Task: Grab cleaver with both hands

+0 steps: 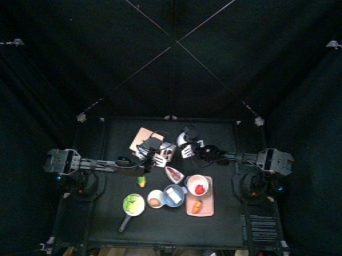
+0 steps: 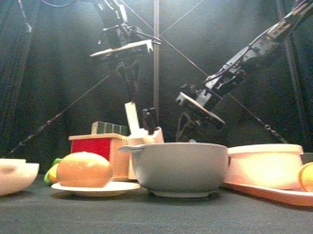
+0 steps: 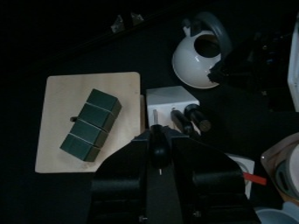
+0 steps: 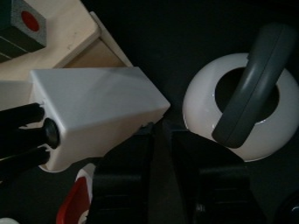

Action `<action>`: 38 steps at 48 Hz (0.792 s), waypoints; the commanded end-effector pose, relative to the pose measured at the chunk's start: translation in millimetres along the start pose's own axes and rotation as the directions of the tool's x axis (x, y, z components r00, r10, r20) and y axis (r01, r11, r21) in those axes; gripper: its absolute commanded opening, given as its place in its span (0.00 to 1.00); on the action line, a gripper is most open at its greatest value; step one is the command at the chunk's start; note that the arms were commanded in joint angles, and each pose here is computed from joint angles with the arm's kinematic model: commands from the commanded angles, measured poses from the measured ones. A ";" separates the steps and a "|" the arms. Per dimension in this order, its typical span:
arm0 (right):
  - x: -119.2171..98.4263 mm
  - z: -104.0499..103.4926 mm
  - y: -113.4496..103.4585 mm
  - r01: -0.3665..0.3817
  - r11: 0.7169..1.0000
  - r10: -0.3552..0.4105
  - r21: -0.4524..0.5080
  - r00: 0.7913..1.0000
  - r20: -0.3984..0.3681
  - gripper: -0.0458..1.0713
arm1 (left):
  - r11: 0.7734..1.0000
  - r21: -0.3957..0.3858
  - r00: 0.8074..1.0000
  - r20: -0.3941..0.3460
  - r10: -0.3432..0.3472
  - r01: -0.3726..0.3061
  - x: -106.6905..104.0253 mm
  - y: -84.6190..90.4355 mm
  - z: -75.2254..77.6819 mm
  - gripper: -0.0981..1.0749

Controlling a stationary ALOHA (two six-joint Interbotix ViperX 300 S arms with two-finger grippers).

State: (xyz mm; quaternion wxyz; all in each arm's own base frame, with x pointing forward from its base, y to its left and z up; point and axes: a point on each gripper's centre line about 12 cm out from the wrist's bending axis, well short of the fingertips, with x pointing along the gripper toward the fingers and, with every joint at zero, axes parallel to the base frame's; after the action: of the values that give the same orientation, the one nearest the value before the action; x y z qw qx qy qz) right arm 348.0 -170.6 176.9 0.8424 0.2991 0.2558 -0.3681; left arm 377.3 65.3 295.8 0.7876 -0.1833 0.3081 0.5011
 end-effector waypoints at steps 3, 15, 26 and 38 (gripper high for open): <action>-6.9 8.0 3.4 -0.018 1.000 0.018 0.002 1.000 0.024 0.57 | 0.999 -0.024 0.999 0.046 -0.024 0.025 -27.7 9.2 16.5 0.56; -8.9 8.3 3.1 -0.020 1.000 0.020 0.003 0.999 0.027 0.57 | 0.997 0.060 0.996 0.072 -0.061 0.057 -60.1 12.5 14.2 0.56; -9.0 7.5 3.3 -0.020 1.000 0.020 0.000 0.999 0.025 0.57 | 0.992 0.087 0.991 0.088 -0.101 0.093 -74.8 13.5 9.0 0.56; -18.5 8.3 4.3 -0.034 0.999 0.034 -0.003 0.999 0.037 0.57 | 0.979 0.150 0.977 0.139 -0.161 0.140 -91.3 11.4 2.0 0.56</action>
State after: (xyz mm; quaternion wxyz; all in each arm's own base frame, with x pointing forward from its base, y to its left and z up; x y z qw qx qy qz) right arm 343.4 -167.4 174.5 0.8416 0.2979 0.2606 -0.3675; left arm 343.8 15.8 344.5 0.8397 -0.1196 0.2895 0.4435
